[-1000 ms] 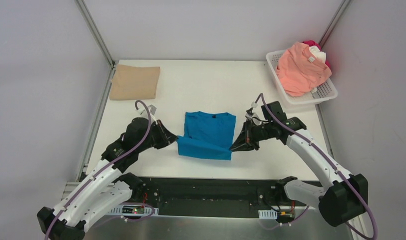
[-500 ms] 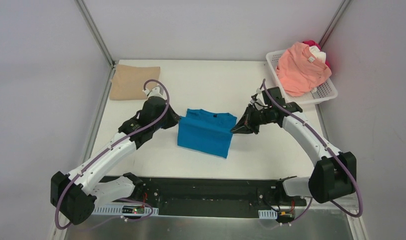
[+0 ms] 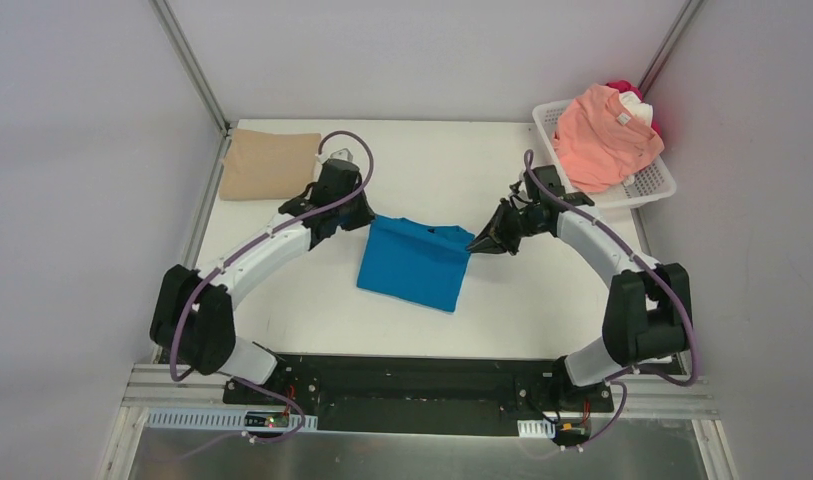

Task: Fold and stack the t-shirts
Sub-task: Fold the long partially folded tshirt into a neat square

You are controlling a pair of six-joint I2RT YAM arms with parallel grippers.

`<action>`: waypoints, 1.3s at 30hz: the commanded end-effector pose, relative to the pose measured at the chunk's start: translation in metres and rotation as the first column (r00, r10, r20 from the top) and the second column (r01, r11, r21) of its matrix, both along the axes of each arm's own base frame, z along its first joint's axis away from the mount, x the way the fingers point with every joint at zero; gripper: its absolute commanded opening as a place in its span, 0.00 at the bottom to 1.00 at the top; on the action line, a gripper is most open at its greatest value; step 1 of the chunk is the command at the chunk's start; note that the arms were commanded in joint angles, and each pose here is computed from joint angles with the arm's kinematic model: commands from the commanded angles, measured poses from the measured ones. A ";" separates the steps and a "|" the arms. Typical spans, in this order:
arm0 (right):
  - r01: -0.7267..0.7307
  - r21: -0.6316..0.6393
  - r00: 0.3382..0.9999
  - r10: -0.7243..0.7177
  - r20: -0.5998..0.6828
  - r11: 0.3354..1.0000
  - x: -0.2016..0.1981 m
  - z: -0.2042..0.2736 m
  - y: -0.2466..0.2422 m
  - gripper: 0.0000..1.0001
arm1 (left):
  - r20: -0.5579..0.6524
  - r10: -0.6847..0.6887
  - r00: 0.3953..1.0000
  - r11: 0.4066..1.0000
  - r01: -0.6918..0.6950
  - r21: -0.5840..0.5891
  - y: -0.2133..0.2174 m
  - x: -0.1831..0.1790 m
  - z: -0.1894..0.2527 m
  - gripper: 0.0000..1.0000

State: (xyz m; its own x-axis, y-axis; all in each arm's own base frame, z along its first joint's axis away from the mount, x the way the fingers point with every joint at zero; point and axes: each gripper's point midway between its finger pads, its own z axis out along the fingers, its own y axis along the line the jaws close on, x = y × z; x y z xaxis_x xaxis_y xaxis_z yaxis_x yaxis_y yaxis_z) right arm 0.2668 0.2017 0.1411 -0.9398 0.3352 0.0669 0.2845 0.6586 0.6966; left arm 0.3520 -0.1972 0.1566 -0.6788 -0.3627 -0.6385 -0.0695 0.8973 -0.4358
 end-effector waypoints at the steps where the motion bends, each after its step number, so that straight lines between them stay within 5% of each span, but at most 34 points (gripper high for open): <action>1: 0.059 -0.040 0.998 -0.058 0.028 0.997 0.027 -0.007 -0.009 0.00 | 0.029 -0.006 1.000 1.000 0.007 -0.006 -0.003 0.032 0.007 0.00; 13: 0.127 -0.069 0.992 -0.128 -0.012 0.990 0.071 -0.052 -0.018 0.03 | -0.113 -0.028 0.993 0.999 0.023 -0.042 -0.008 0.063 -0.043 0.01; 15: 0.137 -0.077 0.991 -0.137 0.009 0.987 0.082 -0.059 -0.019 0.14 | -0.136 -0.024 0.990 0.999 0.019 -0.042 -0.007 0.068 -0.053 0.14; 18: 0.173 -0.098 0.984 -0.168 0.055 0.980 0.102 -0.072 -0.026 0.44 | -0.159 -0.014 0.987 0.998 0.005 -0.056 -0.005 0.075 -0.061 0.40; 22: 0.203 -0.089 0.973 -0.191 0.130 0.975 0.115 -0.058 -0.030 0.79 | -0.128 -0.039 0.991 0.996 0.029 -0.079 -0.003 0.079 -0.045 0.92; 23: 0.212 -0.092 0.968 -0.196 0.157 0.973 0.115 -0.050 -0.032 0.92 | -0.113 -0.050 0.992 0.996 0.041 -0.081 -0.003 0.077 -0.038 0.98; 25: 0.238 -0.098 0.951 -0.211 0.226 0.966 0.111 -0.032 -0.038 0.99 | -0.086 -0.075 0.993 0.994 0.068 -0.090 -0.003 0.068 -0.025 0.99; 33: 0.216 0.032 0.921 -0.214 0.325 0.976 0.061 0.006 -0.034 0.99 | -0.144 -0.322 0.936 0.942 0.301 -0.149 -0.017 0.008 -0.037 0.99; 39: 0.121 0.145 0.927 -0.164 0.339 0.982 0.028 0.021 -0.014 0.99 | -0.210 -0.322 0.923 0.946 0.308 -0.096 -0.002 -0.014 -0.066 0.99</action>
